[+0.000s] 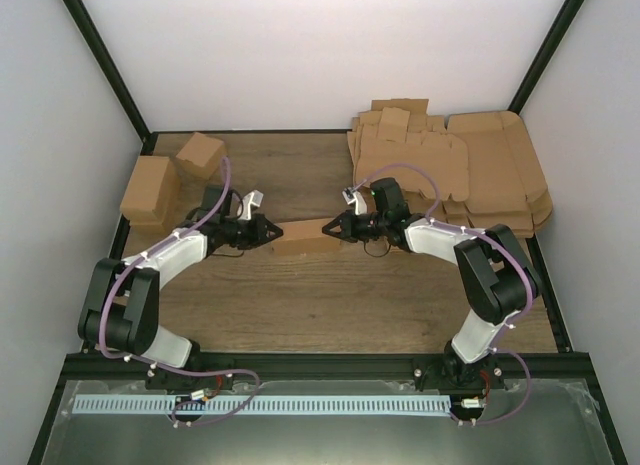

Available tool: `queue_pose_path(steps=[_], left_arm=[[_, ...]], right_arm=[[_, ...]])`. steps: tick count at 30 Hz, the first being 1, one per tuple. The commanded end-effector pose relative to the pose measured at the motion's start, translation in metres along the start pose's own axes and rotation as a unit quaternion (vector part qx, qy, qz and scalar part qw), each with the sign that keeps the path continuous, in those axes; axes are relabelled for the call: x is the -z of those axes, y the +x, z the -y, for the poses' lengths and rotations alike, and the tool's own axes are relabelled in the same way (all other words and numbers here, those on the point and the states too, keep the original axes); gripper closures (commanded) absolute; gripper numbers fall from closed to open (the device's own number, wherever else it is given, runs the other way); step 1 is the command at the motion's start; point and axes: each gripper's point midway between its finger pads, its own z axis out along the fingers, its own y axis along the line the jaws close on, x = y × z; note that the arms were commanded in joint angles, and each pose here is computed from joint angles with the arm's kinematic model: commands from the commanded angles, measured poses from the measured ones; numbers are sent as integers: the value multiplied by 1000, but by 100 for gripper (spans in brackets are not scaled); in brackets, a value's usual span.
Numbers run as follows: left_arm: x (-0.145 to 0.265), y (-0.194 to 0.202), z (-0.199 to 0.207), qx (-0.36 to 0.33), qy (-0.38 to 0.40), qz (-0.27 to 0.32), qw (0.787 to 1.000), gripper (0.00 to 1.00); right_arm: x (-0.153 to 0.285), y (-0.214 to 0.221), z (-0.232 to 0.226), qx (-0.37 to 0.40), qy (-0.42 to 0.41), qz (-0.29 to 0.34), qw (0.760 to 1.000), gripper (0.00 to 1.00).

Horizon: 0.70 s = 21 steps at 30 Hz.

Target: Fold the paper box

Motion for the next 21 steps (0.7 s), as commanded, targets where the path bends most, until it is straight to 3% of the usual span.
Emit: queue_pose_path(steps=[1,12,21], left_arm=[[-9,10,-7,2,18,-6,1000,96],[-13,13,-16,-11,7,-10,1000,96],[-12,11,-13,-19,7,-15,1000,96]], right_arm=[[-1,0,11,-7,14,-6,1000,99],[23,-37,-38,43,-44,14,998,99],[15,-23,3,1,-76,-15,997,99]])
